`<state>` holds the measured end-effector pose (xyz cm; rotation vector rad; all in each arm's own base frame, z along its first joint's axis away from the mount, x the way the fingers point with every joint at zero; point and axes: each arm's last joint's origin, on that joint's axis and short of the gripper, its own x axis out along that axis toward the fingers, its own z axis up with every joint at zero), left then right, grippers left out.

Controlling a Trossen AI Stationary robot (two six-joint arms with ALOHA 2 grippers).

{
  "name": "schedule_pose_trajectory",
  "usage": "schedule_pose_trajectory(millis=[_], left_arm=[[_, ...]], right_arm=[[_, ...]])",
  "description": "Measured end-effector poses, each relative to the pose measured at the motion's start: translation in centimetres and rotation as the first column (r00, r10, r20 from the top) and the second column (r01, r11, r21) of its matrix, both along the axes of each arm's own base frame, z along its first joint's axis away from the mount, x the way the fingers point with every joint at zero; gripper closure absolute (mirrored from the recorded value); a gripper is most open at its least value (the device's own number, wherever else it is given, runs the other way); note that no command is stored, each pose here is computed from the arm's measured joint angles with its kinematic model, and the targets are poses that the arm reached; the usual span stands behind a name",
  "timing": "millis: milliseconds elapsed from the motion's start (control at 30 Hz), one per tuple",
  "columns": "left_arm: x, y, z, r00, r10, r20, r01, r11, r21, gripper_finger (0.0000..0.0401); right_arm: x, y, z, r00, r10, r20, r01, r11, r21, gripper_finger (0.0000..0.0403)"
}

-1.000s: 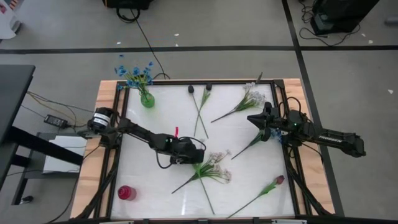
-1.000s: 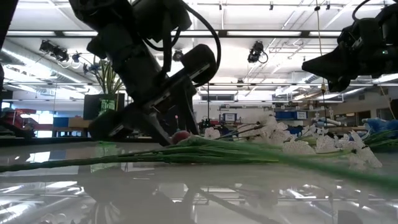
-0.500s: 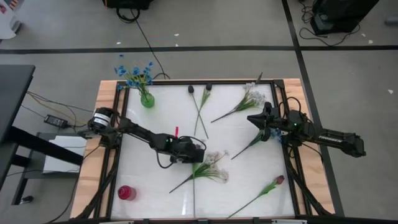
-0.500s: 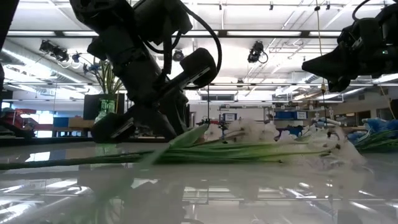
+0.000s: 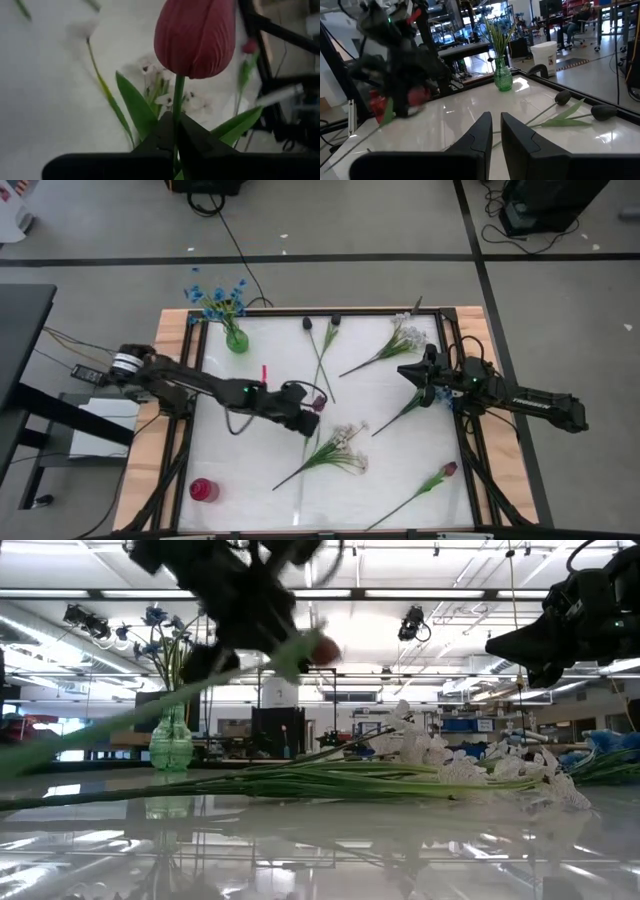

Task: Sort flowers into vase by color
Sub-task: Put the left pink flower into the green vase

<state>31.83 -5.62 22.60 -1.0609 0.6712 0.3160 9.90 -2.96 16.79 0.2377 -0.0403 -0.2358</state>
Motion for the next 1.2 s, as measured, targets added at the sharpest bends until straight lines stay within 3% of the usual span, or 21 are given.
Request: schedule_pose_trajectory(millis=[200,333,433,633,733,933,1067,1200], left_arm=[[-2.7,1.8,3.8,0.996,-0.073,0.053,0.060,0.974,0.218,0.0389],[-3.8,3.0,5.9,0.979,-0.168,0.112,0.111,0.913,0.393,0.0389],[-4.6,4.1,7.2,0.960,-0.256,0.117,0.151,0.818,0.555,0.0389],[-6.6,6.8,9.4,0.950,-0.300,0.089,0.133,0.644,0.754,0.0389],[-7.8,8.2,10.4,0.974,-0.218,0.063,0.071,0.558,0.827,0.0389],[-10.7,10.1,12.1,0.999,-0.043,-0.026,0.039,0.325,0.945,0.0389],[-12.2,10.7,13.1,0.999,0.024,-0.035,0.029,0.232,0.972,0.0389],[-13.6,11.1,13.9,0.997,0.072,-0.030,0.017,0.172,0.985,0.0389]], right_arm=[[0.0,0.0,0.0,1.000,0.001,0.000,-0.001,1.000,0.000,0.0353],[0.0,0.0,0.0,1.000,0.000,0.000,0.000,1.000,0.000,0.0353],[0.0,0.0,0.0,1.000,0.000,-0.001,0.000,1.000,0.000,0.0353],[0.0,0.0,0.0,1.000,0.000,0.000,0.000,1.000,0.000,0.0353],[0.0,0.0,0.0,1.000,0.000,0.000,0.000,1.000,0.000,0.0353],[0.0,0.0,0.0,1.000,0.000,-0.001,0.000,1.000,0.000,0.0353],[0.0,0.0,0.0,1.000,0.000,0.000,0.000,1.000,0.000,0.0353],[0.0,0.0,0.0,1.000,0.000,0.000,0.000,1.000,0.000,0.0353]])
